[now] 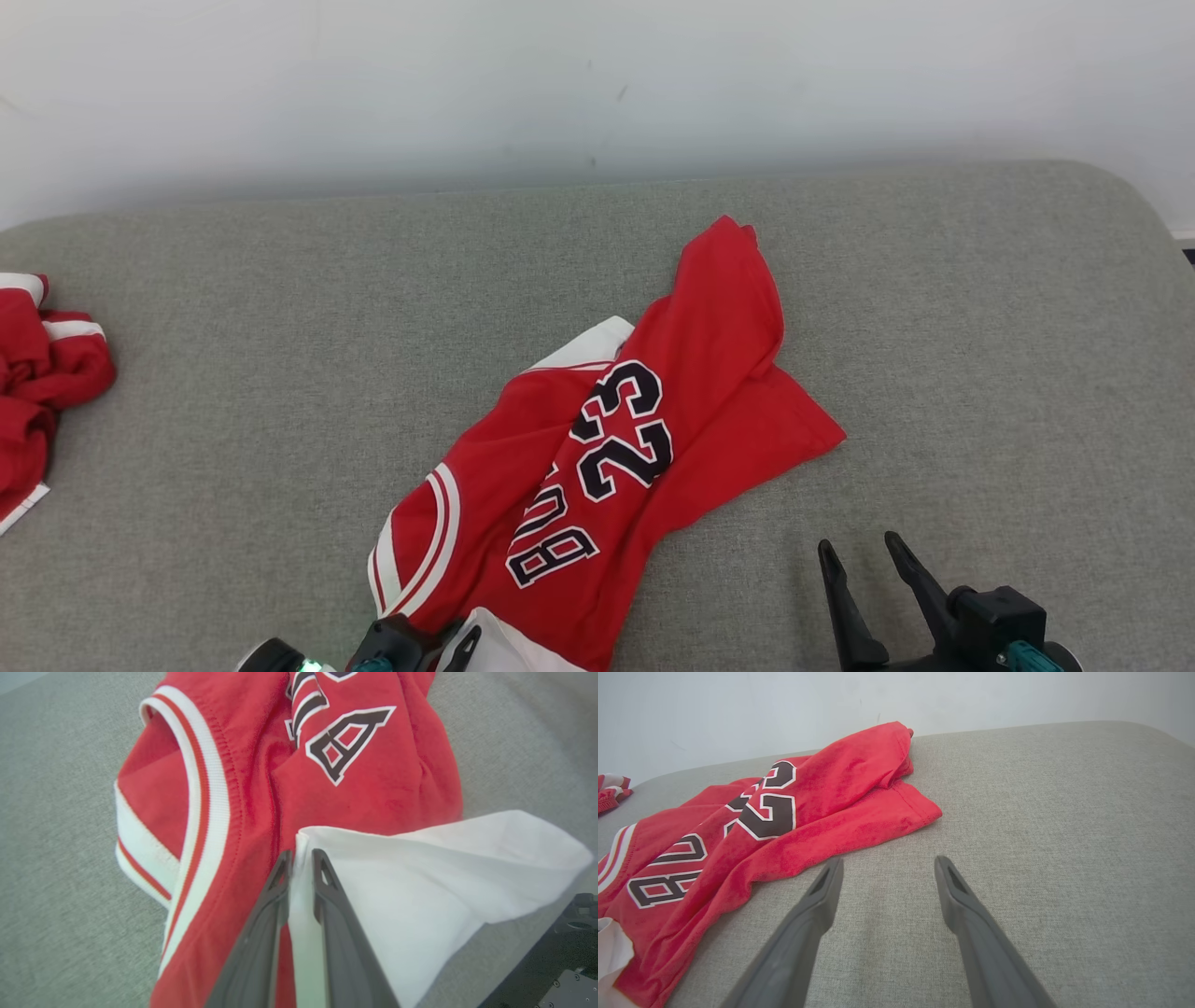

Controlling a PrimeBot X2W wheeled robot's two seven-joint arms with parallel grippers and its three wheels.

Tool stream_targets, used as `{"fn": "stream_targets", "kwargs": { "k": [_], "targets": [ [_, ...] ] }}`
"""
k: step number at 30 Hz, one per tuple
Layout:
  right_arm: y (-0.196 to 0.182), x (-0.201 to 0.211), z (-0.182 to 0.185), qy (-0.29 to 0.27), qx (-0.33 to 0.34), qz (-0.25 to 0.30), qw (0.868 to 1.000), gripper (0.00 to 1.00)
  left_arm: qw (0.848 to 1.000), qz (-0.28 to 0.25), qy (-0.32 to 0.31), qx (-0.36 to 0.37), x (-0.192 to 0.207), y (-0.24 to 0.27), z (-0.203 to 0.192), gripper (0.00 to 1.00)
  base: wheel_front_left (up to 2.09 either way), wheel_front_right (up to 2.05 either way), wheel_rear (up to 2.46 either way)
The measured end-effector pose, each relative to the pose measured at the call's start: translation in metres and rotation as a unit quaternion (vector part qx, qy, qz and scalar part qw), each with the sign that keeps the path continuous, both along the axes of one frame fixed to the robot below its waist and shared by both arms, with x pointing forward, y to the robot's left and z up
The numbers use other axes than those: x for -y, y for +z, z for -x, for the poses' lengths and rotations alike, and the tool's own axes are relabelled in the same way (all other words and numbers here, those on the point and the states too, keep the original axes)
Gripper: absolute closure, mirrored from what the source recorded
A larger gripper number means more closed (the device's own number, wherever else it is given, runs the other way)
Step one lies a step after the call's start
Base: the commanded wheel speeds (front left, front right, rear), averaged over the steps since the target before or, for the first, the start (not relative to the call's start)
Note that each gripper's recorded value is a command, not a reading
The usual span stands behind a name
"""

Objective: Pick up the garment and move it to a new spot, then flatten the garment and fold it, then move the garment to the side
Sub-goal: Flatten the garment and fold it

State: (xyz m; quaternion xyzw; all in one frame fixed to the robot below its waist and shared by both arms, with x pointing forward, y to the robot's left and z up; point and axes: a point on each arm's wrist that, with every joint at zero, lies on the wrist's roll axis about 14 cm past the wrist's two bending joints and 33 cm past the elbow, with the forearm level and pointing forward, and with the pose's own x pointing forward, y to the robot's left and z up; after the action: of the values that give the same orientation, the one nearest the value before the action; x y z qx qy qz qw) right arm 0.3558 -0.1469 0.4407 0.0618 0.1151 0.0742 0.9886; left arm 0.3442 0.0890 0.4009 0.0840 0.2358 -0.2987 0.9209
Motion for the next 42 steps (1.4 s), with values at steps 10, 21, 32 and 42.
{"fn": "stream_targets", "kwargs": {
  "k": [10, 21, 32, 42],
  "targets": [
    [-0.001, 0.001, 0.0, -0.002, -0.001, 0.0, 1.0, 0.0, 1.0, -0.008, 0.008, 0.011, -0.004, -0.001, -0.008, 1.0, 0.0, 0.0, 0.0],
    [-0.014, -0.008, -0.043, 0.04, -0.095, 0.052, 0.993, 0.0, 0.996, 0.032, 0.06, 0.055, -0.016, 0.023, -0.007, 1.0, 0.0, 0.0, 0.0],
    [-0.046, 0.019, -0.078, 0.036, -0.166, 0.128, 0.977, 0.0, 0.992, 0.045, 0.101, 0.062, -0.033, 0.033, 0.007, 1.0, 0.0, 0.0, 0.0],
    [-0.046, 0.009, -0.1, 0.062, -0.147, 0.166, 0.973, 0.77, 0.991, 0.04, 0.118, 0.053, -0.043, 0.029, 0.011, 1.0, 0.0, 0.0, 0.0]
  ]
}}
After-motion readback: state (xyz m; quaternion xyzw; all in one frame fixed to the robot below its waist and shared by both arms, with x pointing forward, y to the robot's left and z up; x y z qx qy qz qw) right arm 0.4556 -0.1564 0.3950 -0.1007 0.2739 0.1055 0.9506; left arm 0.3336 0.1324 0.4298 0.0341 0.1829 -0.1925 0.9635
